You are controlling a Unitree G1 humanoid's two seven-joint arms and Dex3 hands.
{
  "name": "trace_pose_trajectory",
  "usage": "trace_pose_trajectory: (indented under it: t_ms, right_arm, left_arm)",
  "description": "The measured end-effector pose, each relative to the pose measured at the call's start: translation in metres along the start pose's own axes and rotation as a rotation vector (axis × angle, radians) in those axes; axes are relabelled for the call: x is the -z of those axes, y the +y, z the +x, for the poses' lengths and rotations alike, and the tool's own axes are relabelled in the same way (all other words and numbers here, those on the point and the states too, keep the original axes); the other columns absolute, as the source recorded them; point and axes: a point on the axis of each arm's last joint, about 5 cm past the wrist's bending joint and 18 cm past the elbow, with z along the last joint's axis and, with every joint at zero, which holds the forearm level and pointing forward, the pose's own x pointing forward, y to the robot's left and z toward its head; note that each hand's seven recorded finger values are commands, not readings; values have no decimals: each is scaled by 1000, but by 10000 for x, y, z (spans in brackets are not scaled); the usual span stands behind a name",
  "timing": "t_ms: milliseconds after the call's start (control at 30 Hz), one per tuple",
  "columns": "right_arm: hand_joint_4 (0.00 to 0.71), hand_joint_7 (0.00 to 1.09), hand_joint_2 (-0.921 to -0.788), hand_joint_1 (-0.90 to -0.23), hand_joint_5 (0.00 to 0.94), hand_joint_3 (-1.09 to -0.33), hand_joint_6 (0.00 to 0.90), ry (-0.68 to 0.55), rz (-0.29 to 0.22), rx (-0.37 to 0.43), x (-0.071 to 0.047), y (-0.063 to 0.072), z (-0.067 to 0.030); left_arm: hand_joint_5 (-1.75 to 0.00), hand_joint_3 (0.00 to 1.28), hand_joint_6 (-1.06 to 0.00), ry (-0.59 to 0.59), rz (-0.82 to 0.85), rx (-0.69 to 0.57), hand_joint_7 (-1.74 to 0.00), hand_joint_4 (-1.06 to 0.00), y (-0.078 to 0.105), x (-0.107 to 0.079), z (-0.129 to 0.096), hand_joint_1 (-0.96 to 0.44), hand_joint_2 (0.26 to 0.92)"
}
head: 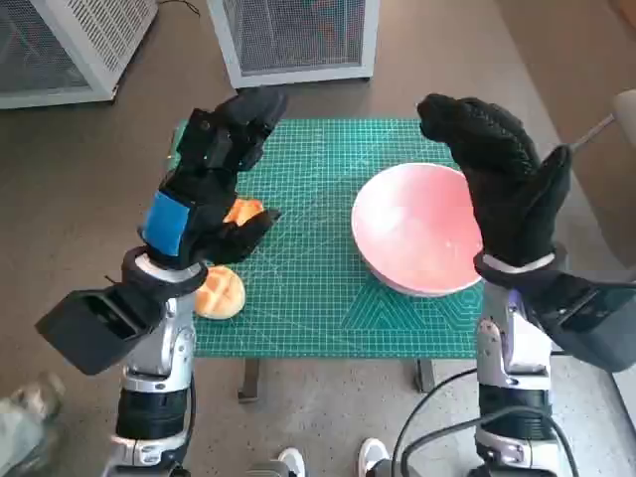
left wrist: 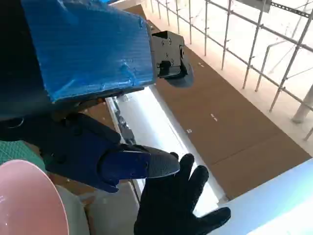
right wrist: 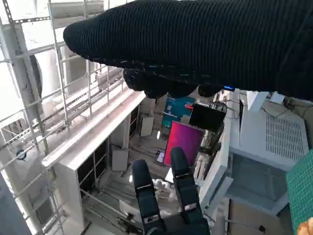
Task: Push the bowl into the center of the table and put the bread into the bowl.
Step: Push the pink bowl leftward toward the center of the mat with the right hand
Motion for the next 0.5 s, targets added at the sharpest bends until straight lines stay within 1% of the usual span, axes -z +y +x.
trace_pose_trajectory:
  t_ms: [200,400,500]
  right_arm:
    - [397,636,-874,-413,1,-493,171,0,2,2,-1,-5,-2]
    - [403,635,-866,-418,3,-488,182,0,2,3,-1,-8,-3]
    - [405,633,-865,-422,4,-484,185,0,2,3,-1,-8,-3]
  left_arm:
    - [-37,368,1,0,0,0,-678,-245,0,0,0,-538,921]
    - [-38,367,1,-2,2,-1,-676,-244,2,5,-4,-536,921]
    - [-39,365,1,-2,3,-2,-675,-245,5,10,-8,-536,921]
